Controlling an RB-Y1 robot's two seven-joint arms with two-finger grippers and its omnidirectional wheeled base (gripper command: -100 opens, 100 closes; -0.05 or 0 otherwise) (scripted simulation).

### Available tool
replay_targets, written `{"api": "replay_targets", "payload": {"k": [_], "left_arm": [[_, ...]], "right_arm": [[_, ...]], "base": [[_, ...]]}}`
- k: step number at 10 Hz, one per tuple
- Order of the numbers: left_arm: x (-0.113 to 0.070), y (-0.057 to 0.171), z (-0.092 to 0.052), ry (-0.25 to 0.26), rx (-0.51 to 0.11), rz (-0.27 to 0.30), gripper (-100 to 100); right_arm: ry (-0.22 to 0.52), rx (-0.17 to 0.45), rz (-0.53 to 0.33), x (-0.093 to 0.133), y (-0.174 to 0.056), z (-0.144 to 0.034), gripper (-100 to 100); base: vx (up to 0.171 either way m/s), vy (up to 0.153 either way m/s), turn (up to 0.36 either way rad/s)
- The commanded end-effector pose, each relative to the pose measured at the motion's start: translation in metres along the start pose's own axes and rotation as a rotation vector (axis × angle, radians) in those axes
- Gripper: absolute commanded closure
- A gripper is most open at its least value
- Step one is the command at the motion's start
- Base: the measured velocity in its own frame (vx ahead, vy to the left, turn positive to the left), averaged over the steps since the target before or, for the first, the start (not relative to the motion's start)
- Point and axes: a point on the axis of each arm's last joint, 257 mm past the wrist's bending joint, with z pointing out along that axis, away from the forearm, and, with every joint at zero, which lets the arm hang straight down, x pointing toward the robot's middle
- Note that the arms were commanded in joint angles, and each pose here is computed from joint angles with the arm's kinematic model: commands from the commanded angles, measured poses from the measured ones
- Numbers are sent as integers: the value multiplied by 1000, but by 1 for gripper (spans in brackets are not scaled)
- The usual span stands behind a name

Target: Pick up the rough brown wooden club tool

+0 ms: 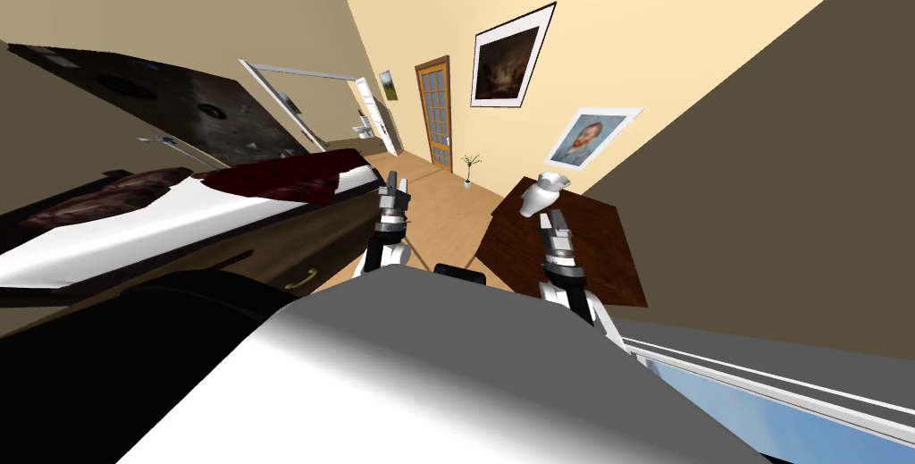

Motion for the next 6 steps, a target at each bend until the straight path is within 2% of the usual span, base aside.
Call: {"api": "replay_targets", "payload": {"k": [1, 3, 4, 5, 6], "left_arm": [[0, 0, 0, 0, 0, 0, 0], [0, 0, 0, 0, 0, 0, 0], [0, 0, 0, 0, 0, 0, 0], [0, 0, 0, 0, 0, 0, 0], [0, 0, 0, 0, 0, 0, 0]], "right_arm": [[38, 23, -48, 1, -13, -7, -100], [125, 74, -176, 3, -40, -21, -100], [140, 86, -184, 3, -46, -24, -100], [189, 117, -250, 2, -62, -35, -100], [196, 117, -254, 2, -63, -35, -100]], "base": [[-36, 109, 24], [-32, 111, 100], [-17, 93, 35], [-8, 97, 67], [3, 73, 45]]}}
